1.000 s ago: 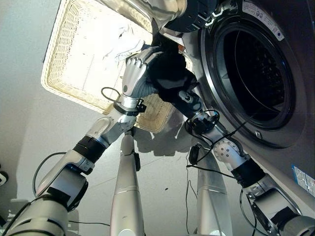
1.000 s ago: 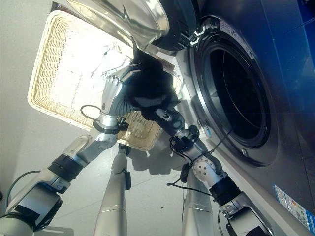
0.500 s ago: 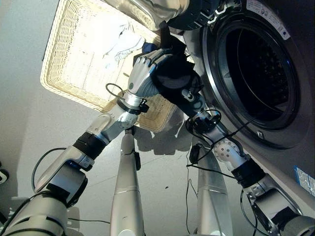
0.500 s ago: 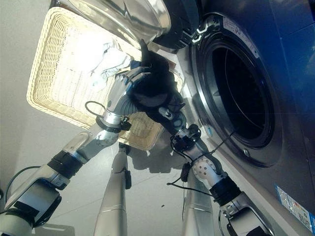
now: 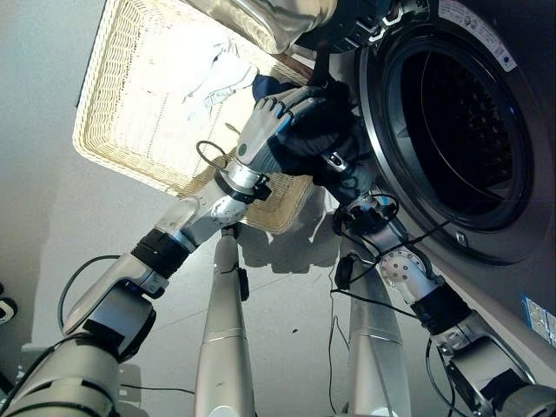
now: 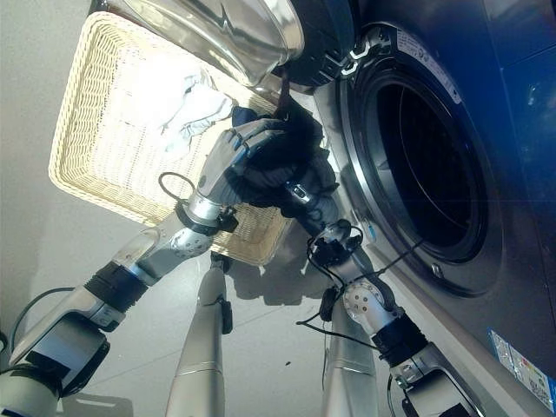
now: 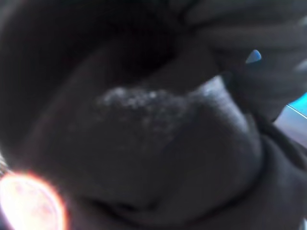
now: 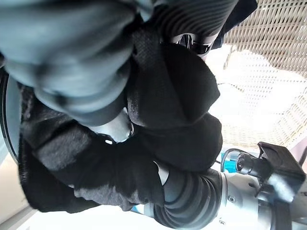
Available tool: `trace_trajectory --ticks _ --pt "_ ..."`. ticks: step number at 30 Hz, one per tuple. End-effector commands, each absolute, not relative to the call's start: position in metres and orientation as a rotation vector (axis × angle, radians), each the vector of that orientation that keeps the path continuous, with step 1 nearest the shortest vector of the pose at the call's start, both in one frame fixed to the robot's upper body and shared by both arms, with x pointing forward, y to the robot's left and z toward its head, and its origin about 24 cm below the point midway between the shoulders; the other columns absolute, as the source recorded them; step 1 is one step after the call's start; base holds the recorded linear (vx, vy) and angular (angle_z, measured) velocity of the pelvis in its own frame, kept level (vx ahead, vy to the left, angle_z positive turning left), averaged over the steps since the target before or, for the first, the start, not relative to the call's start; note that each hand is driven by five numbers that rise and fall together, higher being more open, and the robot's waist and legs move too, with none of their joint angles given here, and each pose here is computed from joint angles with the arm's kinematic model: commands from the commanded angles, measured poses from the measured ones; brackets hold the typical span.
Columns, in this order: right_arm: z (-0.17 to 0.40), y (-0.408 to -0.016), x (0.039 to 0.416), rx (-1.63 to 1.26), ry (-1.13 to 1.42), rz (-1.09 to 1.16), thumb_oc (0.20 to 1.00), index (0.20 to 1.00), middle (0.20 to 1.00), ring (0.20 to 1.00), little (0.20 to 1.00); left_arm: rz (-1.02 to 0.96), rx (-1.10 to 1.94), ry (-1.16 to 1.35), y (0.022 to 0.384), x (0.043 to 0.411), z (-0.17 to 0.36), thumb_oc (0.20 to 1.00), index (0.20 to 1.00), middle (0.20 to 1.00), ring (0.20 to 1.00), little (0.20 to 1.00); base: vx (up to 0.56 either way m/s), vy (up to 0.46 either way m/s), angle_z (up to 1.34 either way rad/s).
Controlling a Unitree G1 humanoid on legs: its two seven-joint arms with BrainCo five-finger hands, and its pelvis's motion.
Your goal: Put the clothes into the washing machine.
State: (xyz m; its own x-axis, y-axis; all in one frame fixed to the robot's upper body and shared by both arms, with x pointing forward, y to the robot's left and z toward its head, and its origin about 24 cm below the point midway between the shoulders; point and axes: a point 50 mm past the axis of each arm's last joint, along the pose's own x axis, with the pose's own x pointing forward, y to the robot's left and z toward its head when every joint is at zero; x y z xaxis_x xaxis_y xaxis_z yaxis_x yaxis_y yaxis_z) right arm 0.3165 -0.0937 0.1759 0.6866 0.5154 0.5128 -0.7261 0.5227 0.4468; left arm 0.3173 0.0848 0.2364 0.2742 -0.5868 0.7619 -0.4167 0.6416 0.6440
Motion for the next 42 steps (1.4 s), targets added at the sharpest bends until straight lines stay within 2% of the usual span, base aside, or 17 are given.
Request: trace_trajectory --ticks 1,12,13,14,21,42 --pt "0.226 -0.075 0.289 0.772 -0.58 0.961 0.2 0.2 0.2 0.2 0.2 -0.349 0.855 -1.47 0.057 0.288 0.231 0.2 0.2 0.2 0.2 0.2 0.0 0.0 0.0" --pt "0.226 -0.076 0.29 0.776 -0.579 0.96 0.2 0.2 0.2 0.2 0.2 -0.389 0.873 -1.442 0.055 0.289 0.229 0.2 0.2 0.2 0.2 0.2 0.0 0.0 0.0" --pt "0.226 -0.077 0.291 0.776 -0.582 0.957 0.2 0.2 0.2 0.2 0.2 -0.373 0.866 -1.428 0.057 0.29 0.229 0.881 0.881 0.881 0.881 0.881 0.0 0.0 0.0" --pt "0.226 -0.077 0.291 0.777 -0.583 0.955 0.2 0.2 0.2 0.2 0.2 -0.373 0.857 -1.409 0.057 0.291 0.229 1.0 1.0 1.0 1.0 1.0 0.0 0.0 0.0" --pt "0.229 -0.084 0.292 0.776 -0.629 0.917 0.2 0.2 0.2 0.2 0.2 -0.466 0.854 -1.218 0.059 0.301 0.224 1.0 1.0 1.0 1.0 1.0 0.0 0.0 0.0" --pt "0.241 -0.136 0.294 0.778 -0.846 0.735 0.2 0.2 0.2 0.2 0.2 -0.531 1.025 -0.994 0.081 0.317 0.211 1.0 1.0 1.0 1.0 1.0 0.0 0.0 0.0"
